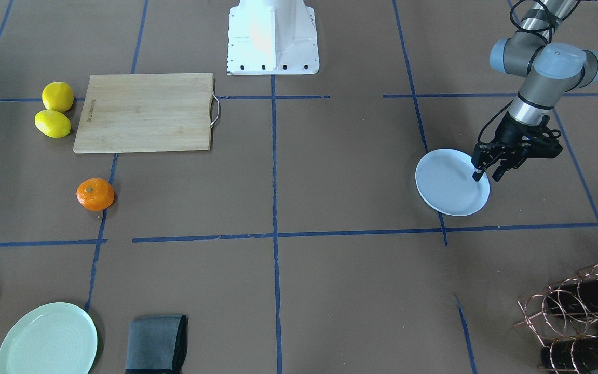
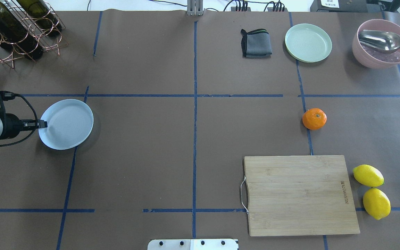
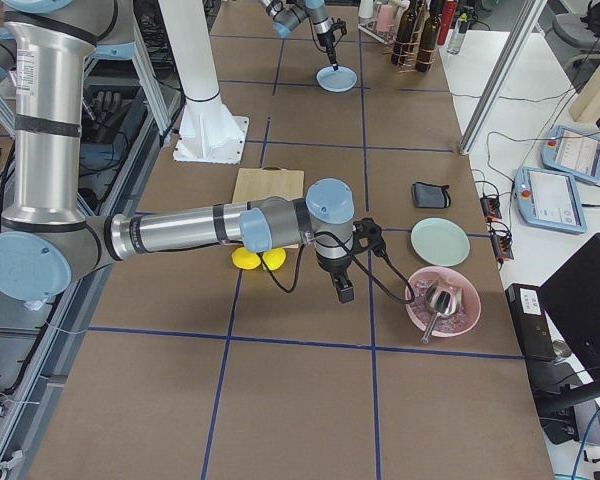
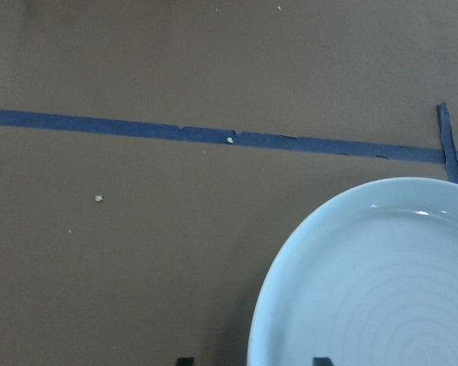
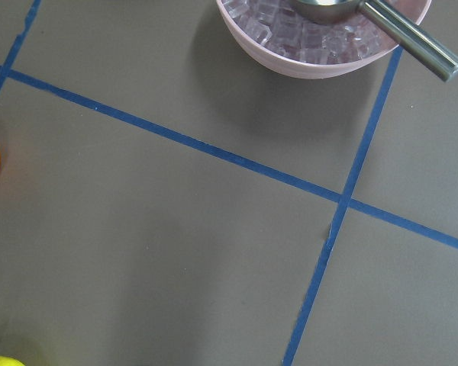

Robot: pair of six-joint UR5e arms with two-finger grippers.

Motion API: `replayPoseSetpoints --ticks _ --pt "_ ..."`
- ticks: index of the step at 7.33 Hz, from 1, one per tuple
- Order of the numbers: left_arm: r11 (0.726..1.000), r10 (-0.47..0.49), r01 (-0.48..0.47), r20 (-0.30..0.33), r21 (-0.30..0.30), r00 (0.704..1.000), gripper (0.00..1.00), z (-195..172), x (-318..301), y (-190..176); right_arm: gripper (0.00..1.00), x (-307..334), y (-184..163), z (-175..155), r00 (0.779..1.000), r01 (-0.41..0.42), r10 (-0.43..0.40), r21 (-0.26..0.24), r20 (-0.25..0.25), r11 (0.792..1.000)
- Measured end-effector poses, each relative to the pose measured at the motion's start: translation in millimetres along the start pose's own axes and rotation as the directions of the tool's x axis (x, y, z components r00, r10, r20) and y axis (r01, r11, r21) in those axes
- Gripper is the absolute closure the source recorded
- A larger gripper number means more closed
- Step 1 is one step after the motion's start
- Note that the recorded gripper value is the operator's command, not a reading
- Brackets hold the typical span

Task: Pick orange to plate
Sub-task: 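Push the white plate with the left gripper toward the table center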

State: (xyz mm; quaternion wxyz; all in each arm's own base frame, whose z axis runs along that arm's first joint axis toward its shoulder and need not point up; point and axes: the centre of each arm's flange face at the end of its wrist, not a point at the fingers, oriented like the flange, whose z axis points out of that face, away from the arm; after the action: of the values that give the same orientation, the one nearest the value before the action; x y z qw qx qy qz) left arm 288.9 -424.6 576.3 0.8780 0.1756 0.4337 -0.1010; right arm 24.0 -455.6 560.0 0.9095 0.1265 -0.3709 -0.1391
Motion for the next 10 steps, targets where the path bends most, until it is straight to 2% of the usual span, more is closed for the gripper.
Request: replayPoseSetpoints --ticks 3,6,8,9,10 --pt "1.000 0.015 -0.015 -0.030 0.008 0.999 1.00 -8 16 -4 0.00 -1 0 0 1.000 0.001 -0.001 0.001 0.004 1.000" --pt "0.999 0.013 -0.007 -0.120 0.050 0.993 1.00 -18 87 -36 0.00 -1 0 -1 1.000 0.002 -0.002 0.002 0.005 1.000" --pt "0.995 -0.091 0.097 -0.131 0.035 0.987 1.00 -12 199 -80 0.00 -2 0 -1 1.000 0.002 -0.002 0.002 0.005 1.000" --pt "0.989 -0.145 0.147 -0.115 0.009 0.983 1.00 -10 266 -86 0.00 -2 0 -1 1.000 0.002 -0.002 0.003 0.005 1.000" --pt "0.982 -0.190 0.189 -0.102 -0.015 0.977 1.00 -5 325 -74 0.00 -2 0 -1 1.000 0.001 -0.001 0.003 0.005 1.000"
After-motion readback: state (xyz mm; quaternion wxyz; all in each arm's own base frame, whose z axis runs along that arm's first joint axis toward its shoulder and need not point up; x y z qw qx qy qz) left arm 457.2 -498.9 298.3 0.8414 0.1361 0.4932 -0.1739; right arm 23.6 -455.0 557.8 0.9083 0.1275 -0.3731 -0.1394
